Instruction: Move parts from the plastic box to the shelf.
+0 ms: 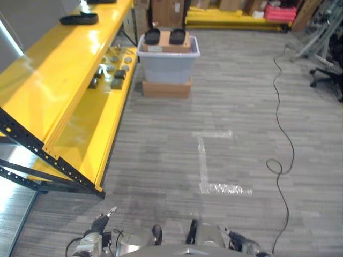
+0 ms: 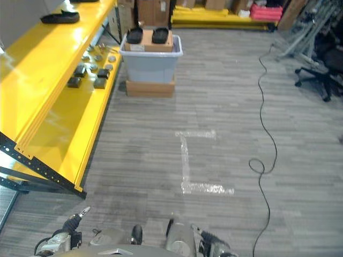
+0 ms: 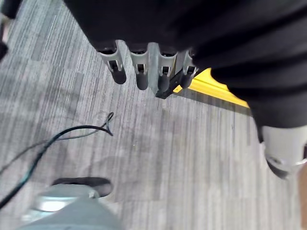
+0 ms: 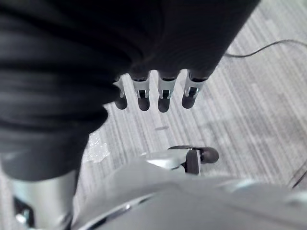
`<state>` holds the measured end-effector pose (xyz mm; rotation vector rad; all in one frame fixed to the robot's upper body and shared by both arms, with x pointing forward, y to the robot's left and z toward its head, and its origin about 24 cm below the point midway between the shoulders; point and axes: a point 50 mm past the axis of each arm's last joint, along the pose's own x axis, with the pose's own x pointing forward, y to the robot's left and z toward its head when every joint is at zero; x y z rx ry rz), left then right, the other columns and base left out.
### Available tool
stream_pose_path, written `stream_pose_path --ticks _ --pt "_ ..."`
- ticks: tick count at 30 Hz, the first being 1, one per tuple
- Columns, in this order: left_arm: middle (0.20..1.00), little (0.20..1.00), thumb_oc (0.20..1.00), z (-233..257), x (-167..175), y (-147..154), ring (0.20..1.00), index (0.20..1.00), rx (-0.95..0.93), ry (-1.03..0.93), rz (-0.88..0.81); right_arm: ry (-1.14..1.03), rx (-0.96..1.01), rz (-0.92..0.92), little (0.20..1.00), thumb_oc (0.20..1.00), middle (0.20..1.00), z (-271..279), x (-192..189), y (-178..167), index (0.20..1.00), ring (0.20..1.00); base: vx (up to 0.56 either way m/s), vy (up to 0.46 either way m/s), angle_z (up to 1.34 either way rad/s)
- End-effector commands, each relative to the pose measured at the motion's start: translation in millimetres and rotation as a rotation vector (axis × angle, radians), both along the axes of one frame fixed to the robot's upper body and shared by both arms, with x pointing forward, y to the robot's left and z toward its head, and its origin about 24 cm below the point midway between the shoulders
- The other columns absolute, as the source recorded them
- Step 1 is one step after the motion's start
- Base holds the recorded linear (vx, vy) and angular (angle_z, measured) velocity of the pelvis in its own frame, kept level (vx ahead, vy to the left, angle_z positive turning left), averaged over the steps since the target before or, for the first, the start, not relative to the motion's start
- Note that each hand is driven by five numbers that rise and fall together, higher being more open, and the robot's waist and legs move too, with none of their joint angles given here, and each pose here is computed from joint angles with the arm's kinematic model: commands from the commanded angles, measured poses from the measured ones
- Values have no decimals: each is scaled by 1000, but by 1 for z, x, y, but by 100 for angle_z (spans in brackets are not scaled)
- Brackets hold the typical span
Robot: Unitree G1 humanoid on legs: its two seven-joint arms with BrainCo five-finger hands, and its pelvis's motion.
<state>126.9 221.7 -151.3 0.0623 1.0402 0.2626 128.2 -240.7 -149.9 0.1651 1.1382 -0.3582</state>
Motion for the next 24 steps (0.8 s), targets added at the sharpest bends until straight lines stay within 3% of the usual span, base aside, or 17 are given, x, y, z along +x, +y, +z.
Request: stream_pose_path --ticks 1,9,18,24 --pt "1000 1000 1000 1 -9 14 1000 1000 6 -12 77 22 14 -12 1000 1000 1000 -4 -13 -3 1000 1000 466 -340 -34" --pt "1000 1000 1000 0 -16 14 1000 1000 15 -15 35 51 27 6 1000 1000 1000 -6 -24 -5 1000 1000 487 -273 12" --pt "1000 1000 1000 3 -3 8 1000 1000 -36 -75 173 46 -59 89 1000 1000 1000 2 -11 -13 1000 1000 296 -238 10" --pt "1000 1000 1000 7 0 21 1000 1000 -23 -103 205 41 -68 82 1000 1000 1000 3 -11 -18 1000 1000 316 20 7"
